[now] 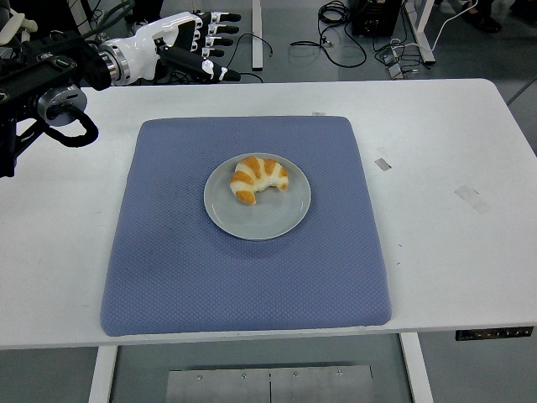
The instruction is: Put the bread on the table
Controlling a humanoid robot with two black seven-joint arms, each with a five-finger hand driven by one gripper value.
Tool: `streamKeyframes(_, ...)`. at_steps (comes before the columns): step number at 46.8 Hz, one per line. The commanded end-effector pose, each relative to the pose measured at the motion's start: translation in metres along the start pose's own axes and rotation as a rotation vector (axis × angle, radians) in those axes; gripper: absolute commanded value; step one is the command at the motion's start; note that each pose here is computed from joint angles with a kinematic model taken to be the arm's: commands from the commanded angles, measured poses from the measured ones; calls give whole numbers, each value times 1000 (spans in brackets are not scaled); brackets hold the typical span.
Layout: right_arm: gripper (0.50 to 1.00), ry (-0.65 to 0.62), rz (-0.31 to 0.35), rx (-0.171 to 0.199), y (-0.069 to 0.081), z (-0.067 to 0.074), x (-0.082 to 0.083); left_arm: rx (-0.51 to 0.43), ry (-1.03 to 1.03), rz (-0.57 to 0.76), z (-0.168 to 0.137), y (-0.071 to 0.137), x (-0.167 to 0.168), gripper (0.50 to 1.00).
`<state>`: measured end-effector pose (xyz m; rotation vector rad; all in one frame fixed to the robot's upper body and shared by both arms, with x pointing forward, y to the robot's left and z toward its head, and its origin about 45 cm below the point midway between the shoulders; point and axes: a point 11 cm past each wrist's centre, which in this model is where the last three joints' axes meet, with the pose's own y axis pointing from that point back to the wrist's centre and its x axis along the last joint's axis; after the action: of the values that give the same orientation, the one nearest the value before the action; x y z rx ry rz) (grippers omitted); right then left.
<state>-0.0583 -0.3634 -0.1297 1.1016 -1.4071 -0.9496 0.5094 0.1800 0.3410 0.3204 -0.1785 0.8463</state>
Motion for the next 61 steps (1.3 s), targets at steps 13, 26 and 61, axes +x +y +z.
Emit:
streamKeyframes(13,1000,0,0,0,0,0,0,26,-181,-77,6,-16,-27,980)
streamKeyframes(26,1000,0,0,0,0,0,0,43,-262,-101,4,-19,-33,978)
streamKeyframes(61,1000,0,0,0,0,0,0,147,-414,-219,-30,-26,-67,978)
